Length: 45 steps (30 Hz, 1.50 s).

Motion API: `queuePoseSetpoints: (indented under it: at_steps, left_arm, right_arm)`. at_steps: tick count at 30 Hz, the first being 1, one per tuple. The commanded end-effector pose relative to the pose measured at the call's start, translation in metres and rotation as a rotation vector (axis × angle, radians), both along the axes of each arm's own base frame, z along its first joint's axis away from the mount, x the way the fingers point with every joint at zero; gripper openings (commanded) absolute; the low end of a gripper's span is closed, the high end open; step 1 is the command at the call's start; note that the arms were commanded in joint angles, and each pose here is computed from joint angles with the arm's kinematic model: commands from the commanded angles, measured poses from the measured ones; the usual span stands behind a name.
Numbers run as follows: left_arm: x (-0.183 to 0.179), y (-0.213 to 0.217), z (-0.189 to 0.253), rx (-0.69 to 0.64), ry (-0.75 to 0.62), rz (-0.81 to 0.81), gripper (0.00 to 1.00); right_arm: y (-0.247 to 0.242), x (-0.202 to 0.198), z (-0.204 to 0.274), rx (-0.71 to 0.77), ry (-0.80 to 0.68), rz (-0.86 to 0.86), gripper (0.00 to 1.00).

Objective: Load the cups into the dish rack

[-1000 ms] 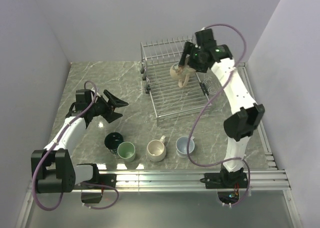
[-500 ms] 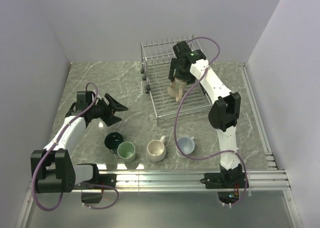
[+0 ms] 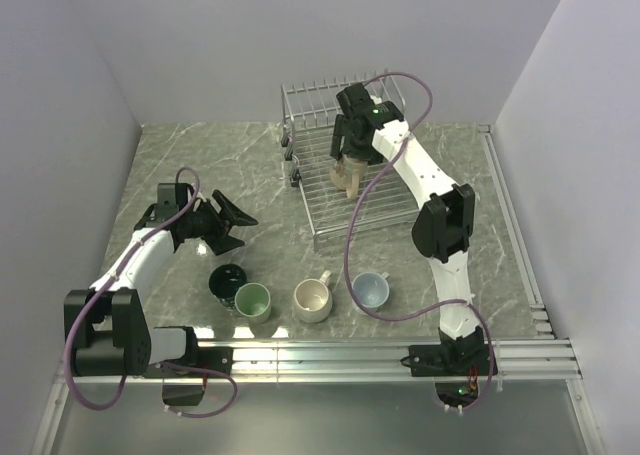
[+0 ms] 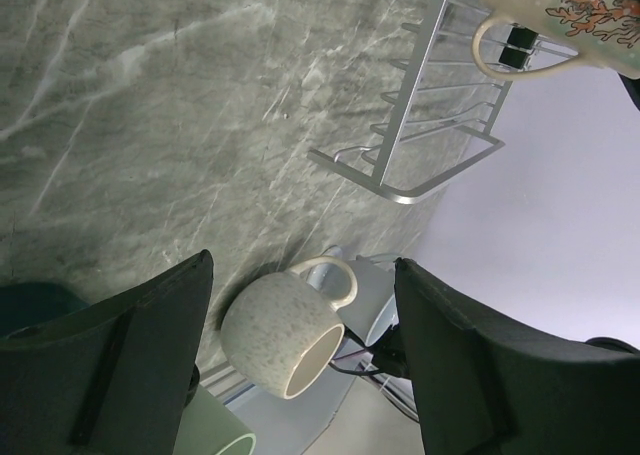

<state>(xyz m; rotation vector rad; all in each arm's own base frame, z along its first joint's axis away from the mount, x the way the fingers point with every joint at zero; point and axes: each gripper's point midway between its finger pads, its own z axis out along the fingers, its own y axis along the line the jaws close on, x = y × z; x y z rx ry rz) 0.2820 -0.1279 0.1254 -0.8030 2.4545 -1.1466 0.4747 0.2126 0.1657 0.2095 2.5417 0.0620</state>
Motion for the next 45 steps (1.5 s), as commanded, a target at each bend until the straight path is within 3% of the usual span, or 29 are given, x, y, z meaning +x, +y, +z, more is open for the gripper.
queuePoseSetpoints:
  at_steps: [1,6,9,18,29,40,45]
  left_arm:
    - [0.012,0.0,0.015,0.014,-0.065,-0.016,0.78]
    - [0.014,0.0,0.016,0.017,-0.07,-0.013,0.79]
    - [0.014,0.0,0.016,0.015,-0.07,-0.013,0.78]
    - [0.014,0.0,0.014,0.014,-0.062,-0.01,0.78]
    - [0.014,0.002,0.012,0.024,-0.056,-0.002,0.78]
    - [0.01,0.004,0.009,0.032,-0.044,0.017,0.78]
    - [0.007,0.006,0.009,0.045,-0.04,0.025,0.77]
  right_arm:
    - [0.015,0.022,0.047,0.072,-0.164,0.004,0.63]
    - [0.018,0.021,0.045,0.074,-0.157,0.024,0.9]
    - [0.019,0.02,0.043,0.075,-0.151,0.032,0.98]
    - [0.026,0.021,0.048,0.108,-0.165,0.061,1.0]
    - [0.013,-0.002,0.097,0.128,-0.245,0.083,1.0]
    - [0.001,-0.042,0.045,0.115,-0.16,0.125,1.0]
    - [0.004,-0.05,0.012,0.139,-0.103,0.135,0.89]
